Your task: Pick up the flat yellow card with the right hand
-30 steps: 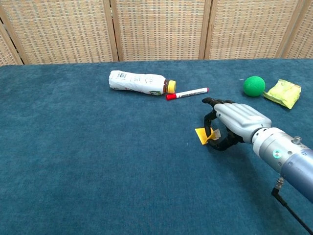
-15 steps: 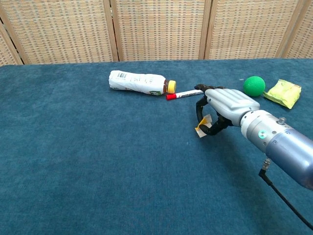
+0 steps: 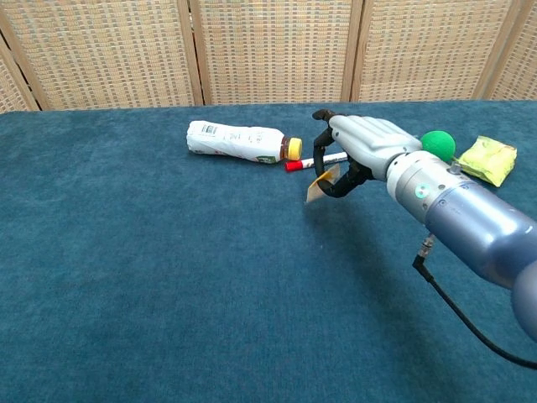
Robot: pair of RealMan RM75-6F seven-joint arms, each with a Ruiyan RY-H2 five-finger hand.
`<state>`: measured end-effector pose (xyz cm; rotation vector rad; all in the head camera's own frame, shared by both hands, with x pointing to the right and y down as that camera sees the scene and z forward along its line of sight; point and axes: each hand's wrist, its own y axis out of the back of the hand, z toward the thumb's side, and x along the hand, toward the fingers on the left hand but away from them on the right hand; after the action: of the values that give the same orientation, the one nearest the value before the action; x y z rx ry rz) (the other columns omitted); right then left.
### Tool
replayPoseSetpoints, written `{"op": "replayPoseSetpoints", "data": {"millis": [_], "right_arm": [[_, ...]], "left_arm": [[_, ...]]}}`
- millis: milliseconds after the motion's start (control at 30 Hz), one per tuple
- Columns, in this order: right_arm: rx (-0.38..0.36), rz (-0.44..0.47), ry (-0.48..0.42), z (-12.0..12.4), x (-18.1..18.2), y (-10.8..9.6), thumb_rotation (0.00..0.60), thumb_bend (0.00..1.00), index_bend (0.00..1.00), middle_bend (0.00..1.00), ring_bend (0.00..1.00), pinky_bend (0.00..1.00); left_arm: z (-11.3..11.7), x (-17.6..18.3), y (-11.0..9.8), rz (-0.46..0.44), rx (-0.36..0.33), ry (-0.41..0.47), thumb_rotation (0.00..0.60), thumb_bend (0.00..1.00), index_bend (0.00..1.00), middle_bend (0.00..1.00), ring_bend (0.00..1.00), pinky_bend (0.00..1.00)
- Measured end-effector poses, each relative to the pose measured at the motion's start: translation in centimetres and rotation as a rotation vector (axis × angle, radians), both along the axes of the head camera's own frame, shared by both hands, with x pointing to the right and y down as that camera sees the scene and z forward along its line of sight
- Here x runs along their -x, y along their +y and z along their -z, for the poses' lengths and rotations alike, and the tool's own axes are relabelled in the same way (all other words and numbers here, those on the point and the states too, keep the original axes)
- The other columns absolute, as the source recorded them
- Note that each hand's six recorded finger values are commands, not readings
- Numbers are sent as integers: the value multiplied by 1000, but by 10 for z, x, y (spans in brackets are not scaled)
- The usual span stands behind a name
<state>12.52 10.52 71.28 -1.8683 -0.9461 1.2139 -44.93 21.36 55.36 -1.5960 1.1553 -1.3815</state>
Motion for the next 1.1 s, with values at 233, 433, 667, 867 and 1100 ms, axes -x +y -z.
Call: {"op": "replayPoseSetpoints", "data": {"millis": [233, 433, 667, 867, 1100], "right_arm": [[-12, -25, -88, 27, -1, -2, 600, 589, 604, 70, 0, 0], [34, -87, -230, 59, -17, 10, 600, 589, 603, 68, 0, 0], [195, -213, -439, 89, -55, 45, 600, 586, 601, 66, 0, 0], [250, -247, -487, 99, -86, 79, 600, 585, 603, 66, 0, 0], [310, -296, -579, 108, -117, 110, 600, 582, 604, 66, 0, 0]], "left_arm": [[2, 1, 0, 5, -8, 3, 600, 101, 0, 0, 0, 136], [0, 1, 0, 3, -5, -7, 600, 101, 0, 0, 0, 136], [7, 0, 0, 1, -36, -14, 600, 100, 0, 0, 0, 136], [13, -3, 3, -10, -67, -20, 600, 101, 0, 0, 0, 136], [15, -4, 5, -14, -82, -25, 600, 101, 0, 0, 0, 136]]}}
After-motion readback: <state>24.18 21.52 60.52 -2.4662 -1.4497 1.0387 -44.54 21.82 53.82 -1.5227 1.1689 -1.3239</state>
